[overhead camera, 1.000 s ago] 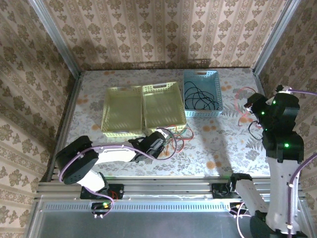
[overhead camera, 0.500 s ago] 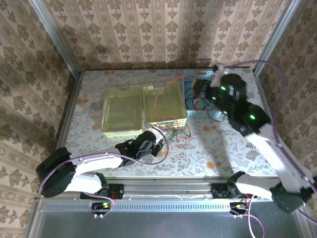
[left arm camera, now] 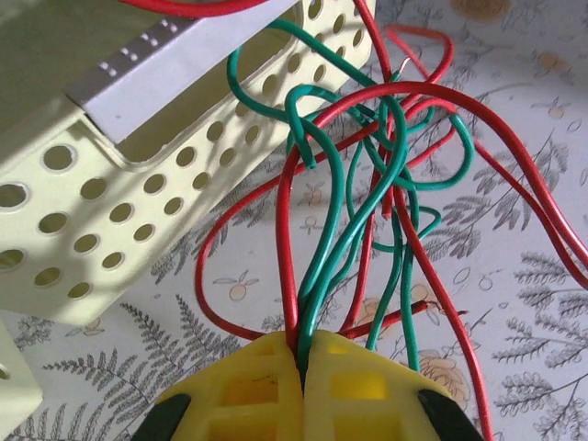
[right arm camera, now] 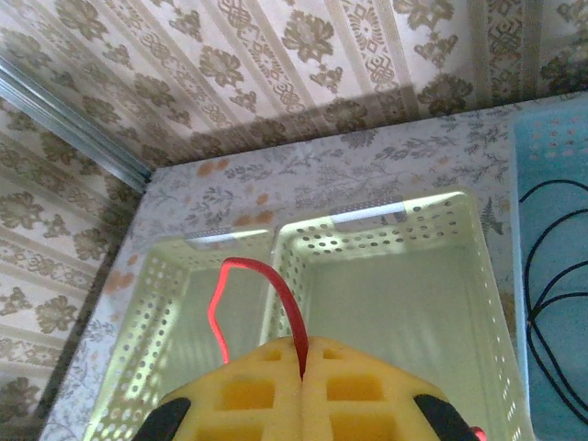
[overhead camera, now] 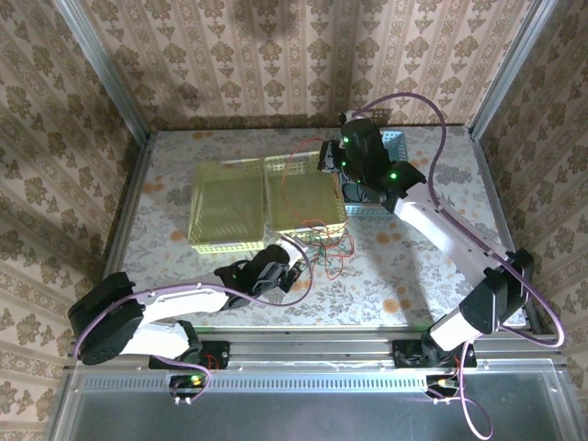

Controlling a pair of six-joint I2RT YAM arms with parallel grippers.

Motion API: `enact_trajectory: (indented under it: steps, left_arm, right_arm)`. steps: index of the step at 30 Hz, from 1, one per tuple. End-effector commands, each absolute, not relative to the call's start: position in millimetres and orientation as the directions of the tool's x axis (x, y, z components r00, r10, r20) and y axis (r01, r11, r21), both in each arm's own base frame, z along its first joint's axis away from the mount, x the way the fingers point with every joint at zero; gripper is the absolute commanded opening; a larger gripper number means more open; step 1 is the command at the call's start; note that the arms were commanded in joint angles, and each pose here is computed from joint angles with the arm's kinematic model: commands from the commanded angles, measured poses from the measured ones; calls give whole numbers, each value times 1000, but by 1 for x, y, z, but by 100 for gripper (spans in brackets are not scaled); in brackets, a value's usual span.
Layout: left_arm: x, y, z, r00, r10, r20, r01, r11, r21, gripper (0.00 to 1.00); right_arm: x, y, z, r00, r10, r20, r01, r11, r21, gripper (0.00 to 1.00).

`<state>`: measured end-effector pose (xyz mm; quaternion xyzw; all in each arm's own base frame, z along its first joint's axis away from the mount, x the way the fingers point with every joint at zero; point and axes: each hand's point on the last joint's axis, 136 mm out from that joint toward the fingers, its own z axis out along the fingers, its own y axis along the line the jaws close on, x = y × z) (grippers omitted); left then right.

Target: Untangle the cables

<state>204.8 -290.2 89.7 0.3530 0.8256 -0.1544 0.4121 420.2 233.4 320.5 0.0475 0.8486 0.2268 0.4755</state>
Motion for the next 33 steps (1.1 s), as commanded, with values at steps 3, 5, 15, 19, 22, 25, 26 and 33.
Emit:
enact_trajectory:
  steps: [3,5,15,19,22,25,26,33]
  left_arm:
    - [209,-293,82,-437,463,-771,694,719,39,0]
    - [208,-295,78,-440,476,-762,700,713,41,0]
    - [205,-295,67,-448,510,-735,702,709,64,0]
    - [206,-295,67,-450,513,-731,701,710,66,0]
    - [205,-296,65,-453,517,-726,704,707,64,0]
    - [205,-297,66,-453,517,-726,705,706,64,0]
    - [205,-297,65,-453,519,-725,707,705,63,0]
    - [205,-296,65,-453,521,-724,706,705,66,0]
  right_arm:
    - [448,236,298,-534,318,-783,-101,896,432,0]
    - [458,240,289,-540,320,-778,-96,895,435,0]
    - [515,231,244,-539,377,-753,43,905,422,0]
    - [531,225,224,-534,376,-758,94,917,388,0]
    - [541,222,210,-536,388,-750,124,915,385,0]
    - [549,219,196,-555,399,-730,154,911,382,0]
    - [550,221,193,-562,398,-725,154,912,381,0]
    - [540,248,153,-699,326,-637,79,920,384,0]
